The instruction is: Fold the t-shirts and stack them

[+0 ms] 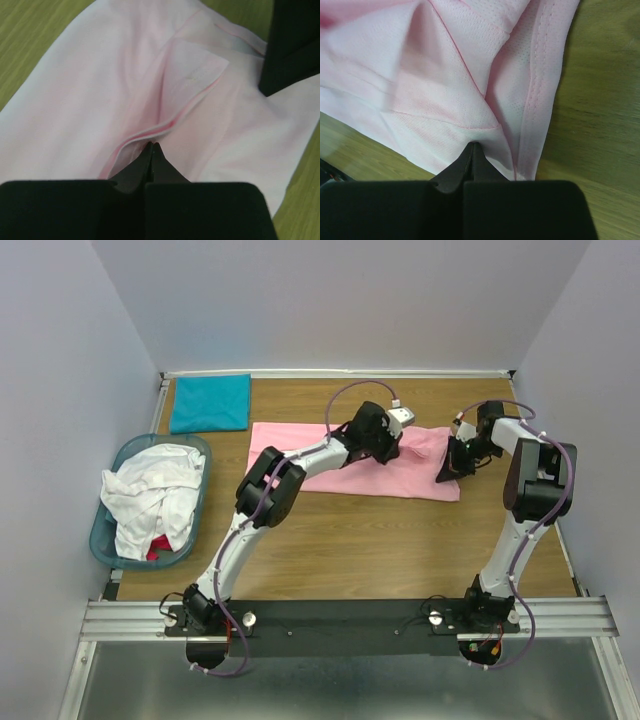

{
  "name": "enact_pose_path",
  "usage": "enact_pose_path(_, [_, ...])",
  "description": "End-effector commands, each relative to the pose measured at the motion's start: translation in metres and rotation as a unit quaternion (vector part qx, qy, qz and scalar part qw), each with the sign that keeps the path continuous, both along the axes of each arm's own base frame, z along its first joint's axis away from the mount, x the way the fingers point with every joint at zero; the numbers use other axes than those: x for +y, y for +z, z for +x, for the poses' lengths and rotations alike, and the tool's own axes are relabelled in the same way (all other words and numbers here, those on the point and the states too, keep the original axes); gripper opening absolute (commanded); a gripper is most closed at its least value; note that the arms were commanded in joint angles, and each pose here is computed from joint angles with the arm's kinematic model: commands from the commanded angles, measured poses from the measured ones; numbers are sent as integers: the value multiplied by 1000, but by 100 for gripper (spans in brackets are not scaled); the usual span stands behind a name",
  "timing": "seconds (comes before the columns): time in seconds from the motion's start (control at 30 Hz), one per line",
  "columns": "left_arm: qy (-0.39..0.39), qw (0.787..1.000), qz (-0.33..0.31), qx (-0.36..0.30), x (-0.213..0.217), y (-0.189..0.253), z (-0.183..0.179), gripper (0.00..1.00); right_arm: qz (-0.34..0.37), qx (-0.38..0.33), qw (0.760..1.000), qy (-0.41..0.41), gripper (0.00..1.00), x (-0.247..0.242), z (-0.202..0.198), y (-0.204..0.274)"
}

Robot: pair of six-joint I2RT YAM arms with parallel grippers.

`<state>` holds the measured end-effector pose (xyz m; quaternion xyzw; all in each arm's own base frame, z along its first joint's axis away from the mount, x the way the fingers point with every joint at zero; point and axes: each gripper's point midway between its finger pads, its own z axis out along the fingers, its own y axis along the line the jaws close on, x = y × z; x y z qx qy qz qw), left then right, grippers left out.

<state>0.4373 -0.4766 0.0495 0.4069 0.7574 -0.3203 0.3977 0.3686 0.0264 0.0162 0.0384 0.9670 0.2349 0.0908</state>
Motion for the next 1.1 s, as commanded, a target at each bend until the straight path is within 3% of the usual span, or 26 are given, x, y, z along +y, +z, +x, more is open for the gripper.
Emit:
enact_pose_path(0.0, [60,997,-48,28,26,2,42,0,-33,28,999,12,1,-8,-13,-23])
enact_pose_path(0.2, [71,991,-95,55,39,16,61,3,-39,26,999,11,1,-11,-9,-24])
enact_pose_path(0.37, [75,991,-96,49,70,41,66,18,-61,6,998,14,1,-19,5,-19])
enact_pose_path(0.47, [96,992,-72,45,115,56,74,28,-100,-3,995,14,1,-34,20,-28])
enact_pose_path(0.63, [92,995,28,7,200,73,62,42,-178,-26,984,12,0,-67,64,-44])
enact_pose_path(0.77, [78,987,139,-17,256,62,43,43,-197,-76,977,-2,1,-80,130,-45])
enact_pose_path(0.8, [83,982,170,-19,271,54,41,43,-200,-114,973,-14,1,-83,160,-27])
enact_pose_path(0.9, [77,970,229,-39,294,46,38,43,-190,-166,967,-20,2,-77,199,-4])
enact_pose_path(1.0, [61,962,263,-46,302,35,42,40,-182,-200,962,-23,19,-71,209,28])
enact_pose_path(1.07, [58,954,292,-39,307,19,47,36,-176,-213,961,-24,36,-68,207,46])
